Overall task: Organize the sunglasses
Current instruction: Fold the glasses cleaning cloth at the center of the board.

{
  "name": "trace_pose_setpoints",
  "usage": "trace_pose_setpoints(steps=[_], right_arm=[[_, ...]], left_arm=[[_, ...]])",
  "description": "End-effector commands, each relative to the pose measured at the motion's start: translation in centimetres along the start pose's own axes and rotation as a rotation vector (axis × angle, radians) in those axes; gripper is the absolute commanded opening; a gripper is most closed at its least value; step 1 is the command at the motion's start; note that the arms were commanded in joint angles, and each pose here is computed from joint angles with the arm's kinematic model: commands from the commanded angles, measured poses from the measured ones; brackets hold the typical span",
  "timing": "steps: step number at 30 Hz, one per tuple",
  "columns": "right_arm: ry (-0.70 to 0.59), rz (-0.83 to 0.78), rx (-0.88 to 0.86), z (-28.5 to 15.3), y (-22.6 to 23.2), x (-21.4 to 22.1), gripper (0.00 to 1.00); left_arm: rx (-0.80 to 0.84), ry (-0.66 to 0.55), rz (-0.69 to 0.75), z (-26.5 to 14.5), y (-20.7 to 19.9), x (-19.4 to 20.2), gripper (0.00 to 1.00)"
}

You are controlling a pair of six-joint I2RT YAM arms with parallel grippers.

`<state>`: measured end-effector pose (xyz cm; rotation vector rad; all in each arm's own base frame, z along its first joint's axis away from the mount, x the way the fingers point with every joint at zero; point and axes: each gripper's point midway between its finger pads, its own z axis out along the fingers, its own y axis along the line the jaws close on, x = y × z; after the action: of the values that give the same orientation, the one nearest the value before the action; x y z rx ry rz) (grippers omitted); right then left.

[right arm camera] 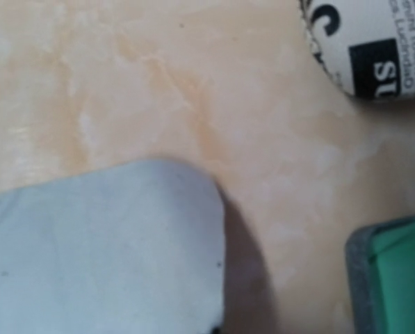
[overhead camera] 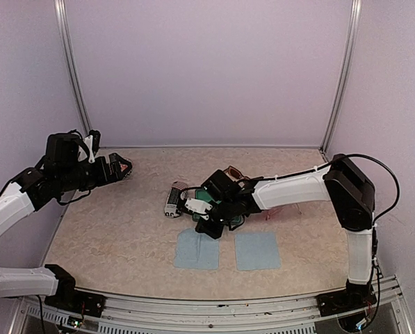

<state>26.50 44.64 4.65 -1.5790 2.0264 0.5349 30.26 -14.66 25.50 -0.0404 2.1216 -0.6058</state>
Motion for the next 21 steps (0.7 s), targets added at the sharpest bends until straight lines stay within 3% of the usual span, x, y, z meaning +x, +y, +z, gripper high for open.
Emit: trace_pose_setpoints(steps=[1, 21], right_arm=[[-0.052, -0.006, -0.036, -1.4, 1.8, -1.1, 0.00], [-0.047, 0.016, -0.197, -1.9, 6.8, 0.2, 0.00]], left_arm=[[0.010, 0.008, 0.010, 0.4, 0.0, 0.5, 0.99], [0.009, 0.019, 0.009, 0.7, 0.2, 1.2, 0.99]])
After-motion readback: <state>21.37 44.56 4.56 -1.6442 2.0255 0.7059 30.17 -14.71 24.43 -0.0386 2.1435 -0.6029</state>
